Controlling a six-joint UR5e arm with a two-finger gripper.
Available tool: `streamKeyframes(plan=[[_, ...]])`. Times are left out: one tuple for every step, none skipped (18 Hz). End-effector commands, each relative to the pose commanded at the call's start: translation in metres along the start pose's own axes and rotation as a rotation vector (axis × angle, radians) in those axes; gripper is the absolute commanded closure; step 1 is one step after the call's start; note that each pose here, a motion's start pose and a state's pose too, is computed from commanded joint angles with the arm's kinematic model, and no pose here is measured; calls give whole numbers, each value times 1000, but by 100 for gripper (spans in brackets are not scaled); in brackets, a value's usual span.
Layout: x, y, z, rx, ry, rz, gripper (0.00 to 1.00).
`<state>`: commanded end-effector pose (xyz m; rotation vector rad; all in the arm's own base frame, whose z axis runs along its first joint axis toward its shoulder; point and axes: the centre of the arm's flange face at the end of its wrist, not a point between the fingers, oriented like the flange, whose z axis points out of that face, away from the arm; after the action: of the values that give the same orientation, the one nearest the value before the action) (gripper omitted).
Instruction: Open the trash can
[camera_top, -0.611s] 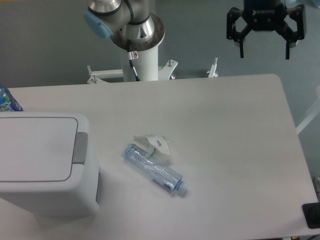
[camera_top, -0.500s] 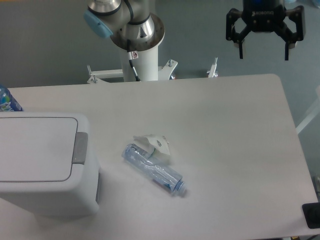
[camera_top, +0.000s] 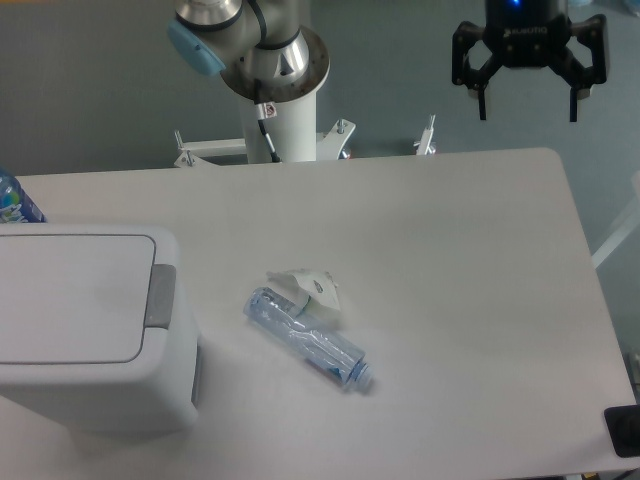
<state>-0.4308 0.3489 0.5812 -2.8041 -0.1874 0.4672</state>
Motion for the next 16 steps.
streamKeyframes(plan=[[10,-7,4,17,7,-37,0],[16,-9,8,28,0,-79,0],[21,-12,12,38,-4,-122,0],[30,-20,14,52,-6,-154,0],[42,-31,15,71,-3,-180,0],[52,-42,16,87,2,-214,0],[60,-50,16,100,8,-252,0],[68,-59,20,107,17,-282,0],[79,-68,24,111,31,-285,0],[95,-79,30,108,51,-264,0],[106,-87,32,111,65,-247,0],[113,-92,33,112,73,-238,0],[118,-95,34,111,80,-248,0],[125,-100,39,105,91,-264,0],[133,-105,40,104,101,-281,0],[142,-111,44,101,112,-285,0]])
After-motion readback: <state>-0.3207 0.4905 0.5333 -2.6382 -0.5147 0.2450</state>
